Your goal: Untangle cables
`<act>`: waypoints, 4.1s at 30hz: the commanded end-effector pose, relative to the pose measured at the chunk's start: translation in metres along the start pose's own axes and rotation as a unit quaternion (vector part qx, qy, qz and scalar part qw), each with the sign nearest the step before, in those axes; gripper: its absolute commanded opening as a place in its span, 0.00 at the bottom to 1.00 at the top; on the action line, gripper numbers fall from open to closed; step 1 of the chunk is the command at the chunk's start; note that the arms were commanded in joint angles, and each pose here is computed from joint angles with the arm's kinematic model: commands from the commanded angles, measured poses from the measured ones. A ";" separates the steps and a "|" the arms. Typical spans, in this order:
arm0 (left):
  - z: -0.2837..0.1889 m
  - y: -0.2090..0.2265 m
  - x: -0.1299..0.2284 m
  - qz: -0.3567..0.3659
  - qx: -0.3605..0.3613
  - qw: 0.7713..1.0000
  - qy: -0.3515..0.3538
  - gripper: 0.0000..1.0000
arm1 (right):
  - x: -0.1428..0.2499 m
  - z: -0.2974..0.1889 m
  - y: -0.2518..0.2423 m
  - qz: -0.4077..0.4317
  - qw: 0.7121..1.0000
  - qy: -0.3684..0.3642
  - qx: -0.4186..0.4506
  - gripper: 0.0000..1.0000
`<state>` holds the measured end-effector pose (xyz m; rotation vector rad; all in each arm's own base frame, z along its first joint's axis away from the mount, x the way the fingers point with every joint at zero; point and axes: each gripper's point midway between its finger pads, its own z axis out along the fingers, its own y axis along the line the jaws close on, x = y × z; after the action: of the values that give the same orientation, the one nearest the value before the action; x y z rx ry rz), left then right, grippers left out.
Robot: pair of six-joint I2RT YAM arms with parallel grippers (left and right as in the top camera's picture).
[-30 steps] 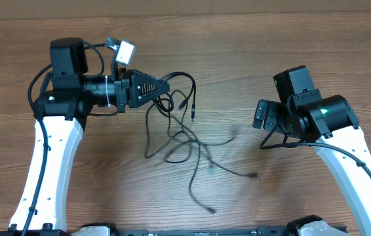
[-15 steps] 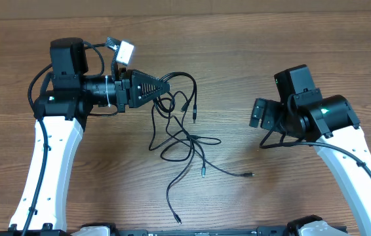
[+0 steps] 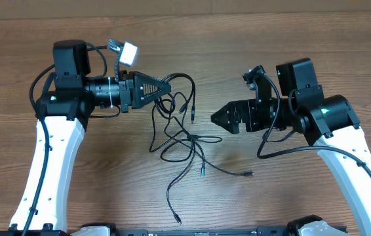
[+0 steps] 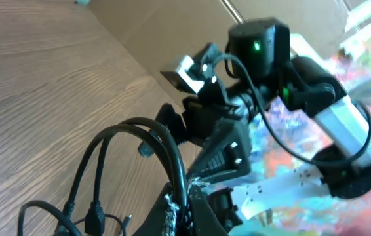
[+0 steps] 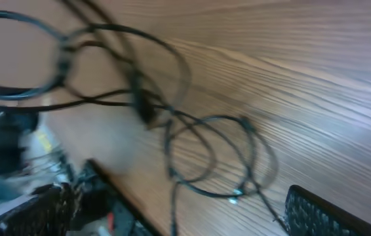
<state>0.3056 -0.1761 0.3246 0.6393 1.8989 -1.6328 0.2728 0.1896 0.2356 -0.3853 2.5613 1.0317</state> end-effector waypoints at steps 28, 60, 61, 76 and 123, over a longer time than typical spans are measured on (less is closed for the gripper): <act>0.057 -0.092 0.034 0.237 0.196 0.950 0.062 0.04 | -0.004 0.010 0.025 -0.040 0.999 -0.004 -0.033 1.00; 0.046 -0.130 0.010 0.250 0.192 0.947 0.058 0.04 | 0.004 0.009 -0.081 0.085 0.967 -0.002 0.240 1.00; 0.042 -0.132 0.007 0.251 0.187 0.948 0.055 0.04 | 0.005 0.011 -0.083 0.087 0.967 0.002 0.241 1.00; -0.015 -0.127 -0.027 0.229 0.091 0.969 -0.005 0.04 | 0.009 0.018 -0.089 0.095 0.964 0.020 0.247 1.00; -0.147 0.150 0.090 -0.266 -0.544 0.795 0.026 0.91 | 0.007 0.020 -0.087 0.106 0.965 0.014 0.238 1.00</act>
<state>0.3250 -0.0134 0.1809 -0.3676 2.6927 -0.5053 0.3019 0.1416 0.1677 -0.0035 2.8019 0.4321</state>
